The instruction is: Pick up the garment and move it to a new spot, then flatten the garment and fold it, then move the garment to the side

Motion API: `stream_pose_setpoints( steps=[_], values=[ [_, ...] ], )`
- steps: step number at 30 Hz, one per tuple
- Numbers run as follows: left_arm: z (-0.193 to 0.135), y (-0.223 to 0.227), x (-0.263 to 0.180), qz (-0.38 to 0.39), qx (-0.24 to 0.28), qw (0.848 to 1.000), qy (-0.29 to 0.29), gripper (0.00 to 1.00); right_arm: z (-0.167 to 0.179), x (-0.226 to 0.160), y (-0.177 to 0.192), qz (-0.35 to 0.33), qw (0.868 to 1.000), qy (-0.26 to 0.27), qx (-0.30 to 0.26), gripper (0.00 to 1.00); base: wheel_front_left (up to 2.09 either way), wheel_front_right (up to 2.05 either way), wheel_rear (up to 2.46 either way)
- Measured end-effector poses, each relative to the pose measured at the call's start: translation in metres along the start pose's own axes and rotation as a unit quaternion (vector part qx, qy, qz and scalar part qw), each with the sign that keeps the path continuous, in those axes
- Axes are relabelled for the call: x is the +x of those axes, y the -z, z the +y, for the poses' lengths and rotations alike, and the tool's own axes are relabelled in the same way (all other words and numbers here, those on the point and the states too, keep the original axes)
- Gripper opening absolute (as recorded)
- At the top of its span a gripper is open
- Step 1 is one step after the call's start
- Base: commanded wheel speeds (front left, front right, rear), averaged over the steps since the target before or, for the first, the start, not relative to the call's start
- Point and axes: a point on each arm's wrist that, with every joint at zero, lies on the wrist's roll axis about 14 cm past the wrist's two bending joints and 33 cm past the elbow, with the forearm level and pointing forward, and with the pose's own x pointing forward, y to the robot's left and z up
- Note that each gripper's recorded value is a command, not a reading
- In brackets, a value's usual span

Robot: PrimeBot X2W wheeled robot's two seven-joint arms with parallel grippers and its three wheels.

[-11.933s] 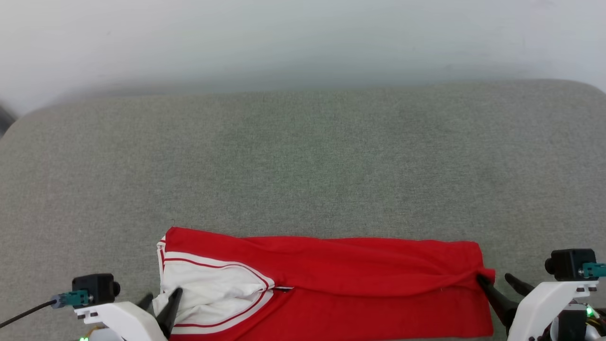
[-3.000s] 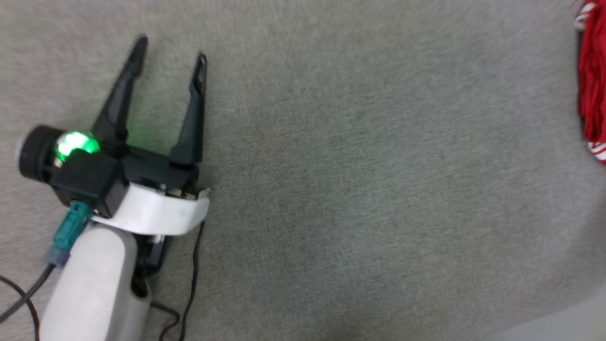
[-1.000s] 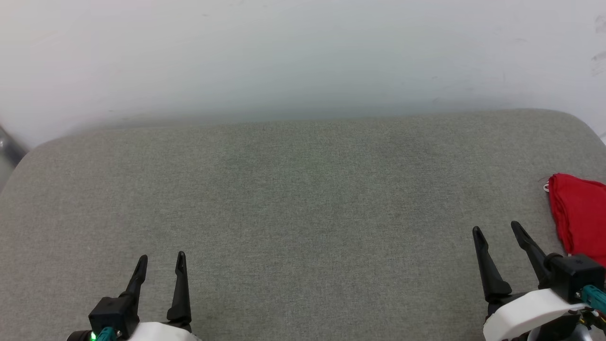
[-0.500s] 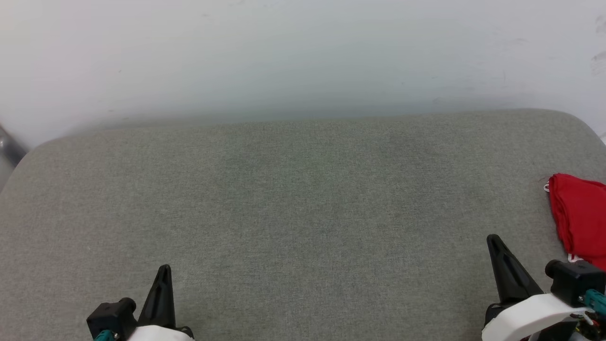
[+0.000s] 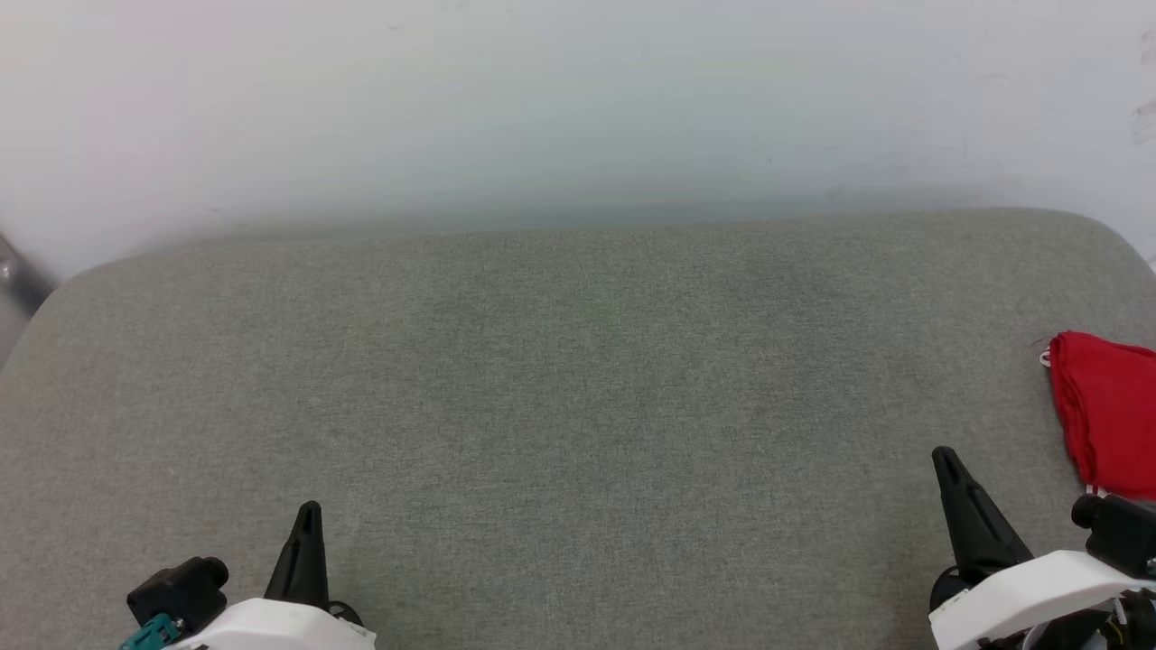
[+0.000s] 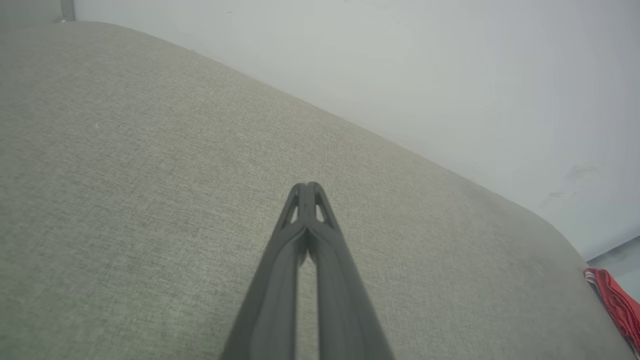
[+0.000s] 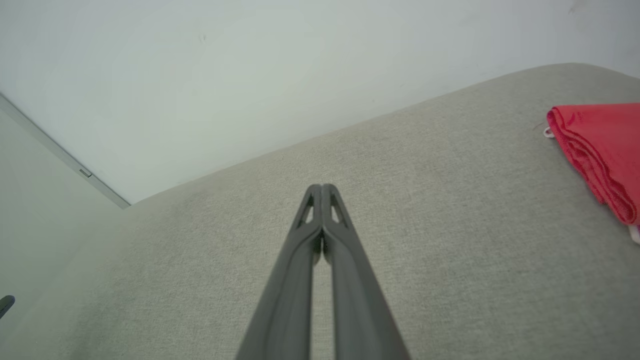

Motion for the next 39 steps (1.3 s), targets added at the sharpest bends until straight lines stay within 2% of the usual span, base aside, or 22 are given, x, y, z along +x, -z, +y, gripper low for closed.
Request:
stream_pose_setpoints(
  steps=[17,39],
  values=[
    [0.003,-0.002,0.008,0.012,-0.129,0.992,-0.009,0.00,-0.003,0.007,0.001,-0.005,0.991,0.002,0.136,0.00,0.00,0.00,0.00],
    [0.001,-0.006,0.015,0.016,-0.265,0.964,-0.005,0.00,-0.007,0.016,-0.002,-0.017,0.960,0.002,0.280,0.00,0.00,0.00,0.00]
  ],
)
